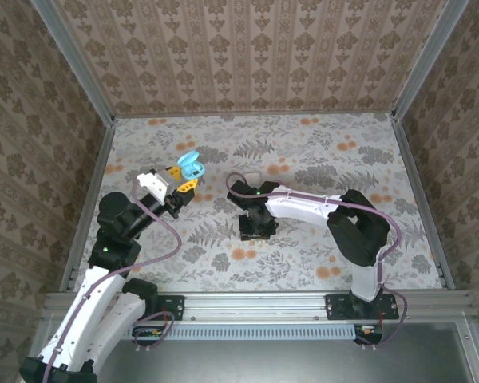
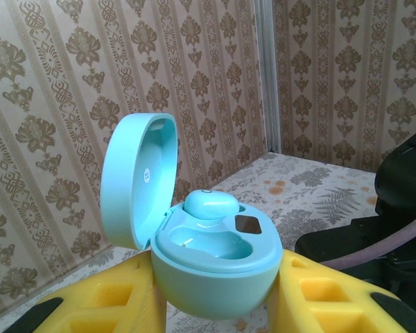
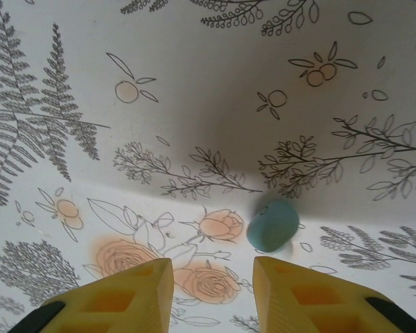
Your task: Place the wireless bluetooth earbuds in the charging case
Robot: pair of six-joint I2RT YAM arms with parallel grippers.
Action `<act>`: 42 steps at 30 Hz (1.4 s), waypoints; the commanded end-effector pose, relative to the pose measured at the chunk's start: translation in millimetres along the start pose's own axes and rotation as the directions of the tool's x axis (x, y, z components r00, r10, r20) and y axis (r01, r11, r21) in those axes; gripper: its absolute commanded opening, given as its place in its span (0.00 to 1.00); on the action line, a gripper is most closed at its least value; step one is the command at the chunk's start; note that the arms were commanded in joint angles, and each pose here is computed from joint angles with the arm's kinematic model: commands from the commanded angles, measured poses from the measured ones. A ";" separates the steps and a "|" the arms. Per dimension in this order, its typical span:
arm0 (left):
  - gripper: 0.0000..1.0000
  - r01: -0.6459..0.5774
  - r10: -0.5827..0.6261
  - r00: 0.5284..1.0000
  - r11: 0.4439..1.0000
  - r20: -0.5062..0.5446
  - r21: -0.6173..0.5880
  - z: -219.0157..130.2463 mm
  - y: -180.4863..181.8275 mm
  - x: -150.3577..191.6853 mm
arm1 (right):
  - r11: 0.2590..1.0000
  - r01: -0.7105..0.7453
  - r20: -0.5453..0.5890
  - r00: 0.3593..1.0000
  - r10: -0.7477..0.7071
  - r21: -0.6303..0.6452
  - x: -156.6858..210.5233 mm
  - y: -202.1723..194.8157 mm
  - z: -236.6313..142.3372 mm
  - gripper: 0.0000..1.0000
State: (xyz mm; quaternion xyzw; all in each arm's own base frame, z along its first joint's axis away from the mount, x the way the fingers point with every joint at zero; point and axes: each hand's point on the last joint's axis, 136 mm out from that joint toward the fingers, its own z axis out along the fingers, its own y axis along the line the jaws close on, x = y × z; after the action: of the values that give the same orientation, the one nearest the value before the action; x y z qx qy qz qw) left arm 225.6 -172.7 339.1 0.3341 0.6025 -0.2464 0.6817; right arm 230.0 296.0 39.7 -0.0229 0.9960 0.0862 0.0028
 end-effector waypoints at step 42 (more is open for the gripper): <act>0.37 -0.023 0.023 0.998 1.000 0.055 0.009 1.8 -0.9 -14.6 | 0.977 -0.055 0.075 0.996 0.040 0.207 -10.2 -26.1 7.9 0.32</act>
State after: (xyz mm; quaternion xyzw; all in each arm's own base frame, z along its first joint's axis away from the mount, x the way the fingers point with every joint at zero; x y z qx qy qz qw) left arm 227.9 -173.5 343.3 0.3340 0.5950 -0.2454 0.6887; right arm 243.1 286.8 29.9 0.0127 0.9988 0.0199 0.0434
